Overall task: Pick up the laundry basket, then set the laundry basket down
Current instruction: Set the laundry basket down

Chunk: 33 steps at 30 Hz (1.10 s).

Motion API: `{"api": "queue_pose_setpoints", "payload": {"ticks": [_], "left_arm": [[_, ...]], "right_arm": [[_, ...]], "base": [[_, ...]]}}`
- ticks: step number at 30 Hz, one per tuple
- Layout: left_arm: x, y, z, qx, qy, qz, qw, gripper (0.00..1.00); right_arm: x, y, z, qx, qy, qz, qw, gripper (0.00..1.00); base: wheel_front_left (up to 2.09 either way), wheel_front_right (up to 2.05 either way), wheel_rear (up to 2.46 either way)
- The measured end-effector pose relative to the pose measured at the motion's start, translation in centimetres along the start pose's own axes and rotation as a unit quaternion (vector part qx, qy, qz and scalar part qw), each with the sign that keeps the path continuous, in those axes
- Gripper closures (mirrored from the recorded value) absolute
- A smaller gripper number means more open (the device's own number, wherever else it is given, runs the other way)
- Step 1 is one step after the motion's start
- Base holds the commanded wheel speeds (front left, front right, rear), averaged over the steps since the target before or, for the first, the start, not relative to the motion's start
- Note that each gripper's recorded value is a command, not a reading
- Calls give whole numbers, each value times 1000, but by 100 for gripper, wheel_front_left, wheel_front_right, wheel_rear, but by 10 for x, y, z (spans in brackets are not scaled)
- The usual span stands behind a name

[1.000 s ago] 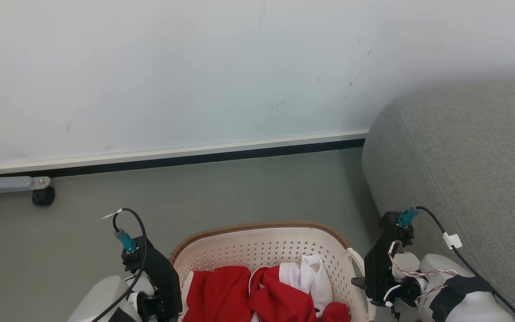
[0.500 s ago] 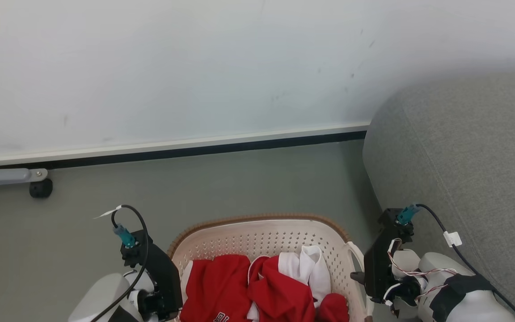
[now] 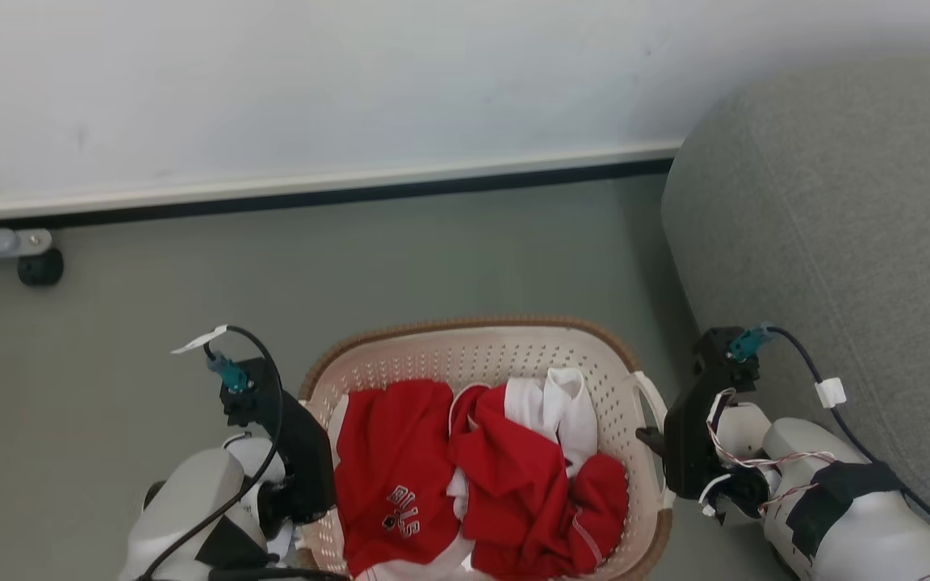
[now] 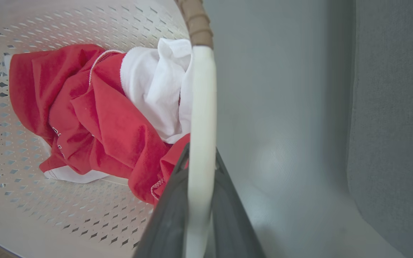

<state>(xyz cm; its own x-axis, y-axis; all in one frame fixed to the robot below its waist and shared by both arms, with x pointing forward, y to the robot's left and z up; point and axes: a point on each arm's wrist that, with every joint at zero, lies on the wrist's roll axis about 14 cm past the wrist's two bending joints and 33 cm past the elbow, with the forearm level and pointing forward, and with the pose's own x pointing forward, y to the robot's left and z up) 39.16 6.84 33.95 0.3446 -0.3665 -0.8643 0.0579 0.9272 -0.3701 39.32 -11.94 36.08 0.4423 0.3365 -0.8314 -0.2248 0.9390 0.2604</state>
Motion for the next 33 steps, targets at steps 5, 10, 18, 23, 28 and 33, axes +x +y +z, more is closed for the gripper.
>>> {"api": "queue_pose_setpoints", "payload": {"ticks": [5, 10, 18, 23, 28, 33], "left_arm": [[17, 4, 6, 5, 2, 4, 1000, 100], [40, 10, 5, 6, 7, 10, 1000, 100], [71, 19, 12, 8, 4, 20, 1000, 100], [91, 26, 15, 11, 2, 27, 1000, 100], [111, 33, 20, 10, -6, 33, 999, 100], [131, 43, 17, 11, -2, 43, 999, 100]], "right_arm": [[16, -7, 2, 0, -3, 1, 1000, 100], [38, -17, -1, -2, 1, -2, 1000, 100], [68, -28, 6, -15, -10, 0, 1000, 100], [88, -35, 10, -26, -17, 1, 1000, 100], [110, -39, 18, -39, -26, 4, 999, 100], [133, -43, 13, -44, -20, 7, 999, 100]], "base": [[0, 0, 0], [0, 0, 0], [0, 0, 0], [0, 0, 0], [0, 0, 0], [0, 0, 0]]}}
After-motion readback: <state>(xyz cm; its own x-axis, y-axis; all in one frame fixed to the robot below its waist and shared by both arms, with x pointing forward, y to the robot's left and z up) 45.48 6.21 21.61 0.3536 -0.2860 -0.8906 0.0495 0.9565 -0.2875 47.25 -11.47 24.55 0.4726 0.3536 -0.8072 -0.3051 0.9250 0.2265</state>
